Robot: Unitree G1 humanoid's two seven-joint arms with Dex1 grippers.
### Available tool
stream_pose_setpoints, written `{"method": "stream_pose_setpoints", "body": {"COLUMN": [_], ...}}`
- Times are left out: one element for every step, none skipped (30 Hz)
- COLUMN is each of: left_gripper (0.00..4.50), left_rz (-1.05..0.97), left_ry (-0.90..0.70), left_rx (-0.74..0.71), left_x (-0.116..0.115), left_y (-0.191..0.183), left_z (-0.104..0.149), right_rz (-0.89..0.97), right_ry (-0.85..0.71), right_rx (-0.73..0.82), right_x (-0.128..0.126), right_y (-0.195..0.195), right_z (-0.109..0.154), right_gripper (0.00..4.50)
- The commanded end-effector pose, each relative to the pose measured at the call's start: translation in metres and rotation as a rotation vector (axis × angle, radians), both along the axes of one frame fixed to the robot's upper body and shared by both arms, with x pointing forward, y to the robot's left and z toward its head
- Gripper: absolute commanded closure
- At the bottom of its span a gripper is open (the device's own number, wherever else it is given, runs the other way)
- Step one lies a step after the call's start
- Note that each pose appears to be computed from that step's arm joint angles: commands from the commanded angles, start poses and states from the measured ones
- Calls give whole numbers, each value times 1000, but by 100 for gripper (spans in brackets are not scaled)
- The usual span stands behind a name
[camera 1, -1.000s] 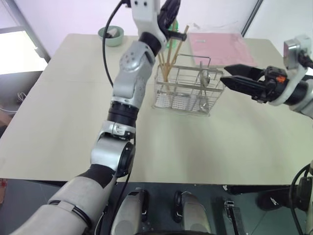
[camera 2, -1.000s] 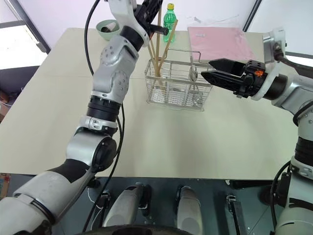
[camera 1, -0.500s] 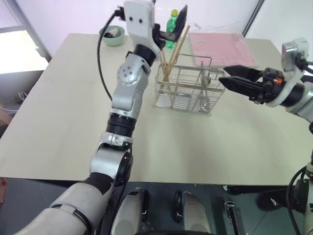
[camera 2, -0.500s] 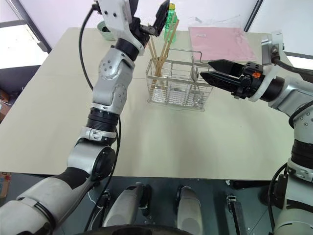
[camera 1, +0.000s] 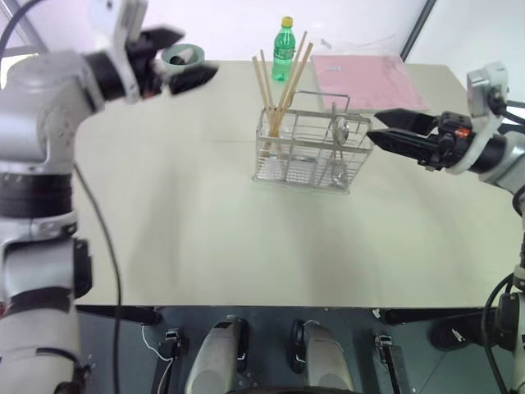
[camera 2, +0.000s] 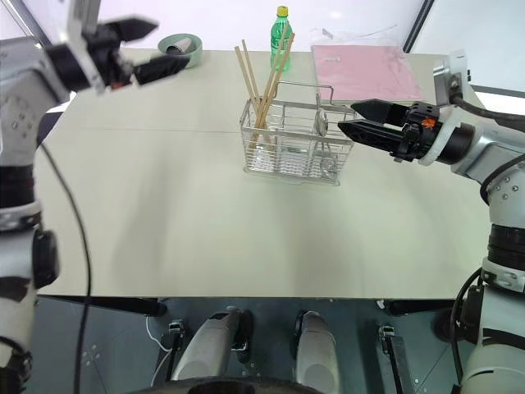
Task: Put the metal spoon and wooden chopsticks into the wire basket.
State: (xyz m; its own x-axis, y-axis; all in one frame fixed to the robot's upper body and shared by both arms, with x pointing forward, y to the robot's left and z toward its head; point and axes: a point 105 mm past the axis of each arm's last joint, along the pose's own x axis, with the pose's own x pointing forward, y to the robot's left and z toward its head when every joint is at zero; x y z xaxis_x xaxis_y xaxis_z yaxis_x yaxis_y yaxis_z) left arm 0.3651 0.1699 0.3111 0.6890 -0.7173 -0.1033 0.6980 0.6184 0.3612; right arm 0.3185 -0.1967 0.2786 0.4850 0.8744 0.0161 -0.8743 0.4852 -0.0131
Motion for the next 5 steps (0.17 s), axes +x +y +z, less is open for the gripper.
{"method": "stream_pose_setpoints", "body": {"left_gripper": [3,3,3,3,3], "left_rz": [-49,-55,-57,-54,-51], "left_ry": [-38,-34,-31,-30,-26], "left_rx": [81,89,93,93,86], "left_x": [-17,-19,-20,-20,-20], "left_y": [-1,-1,-1,0,-1], "left_z": [6,4,3,3,3], "right_rz": [10,11,12,13,15], "right_ry": [-62,-62,-63,-63,-63], "right_rx": [-27,-29,-30,-32,-34], "right_x": [-3,-3,-2,-2,-1], "right_y": [-1,-1,0,0,1], "right_z": [14,14,15,14,14], "right_gripper": [99,99,99,99,99]}}
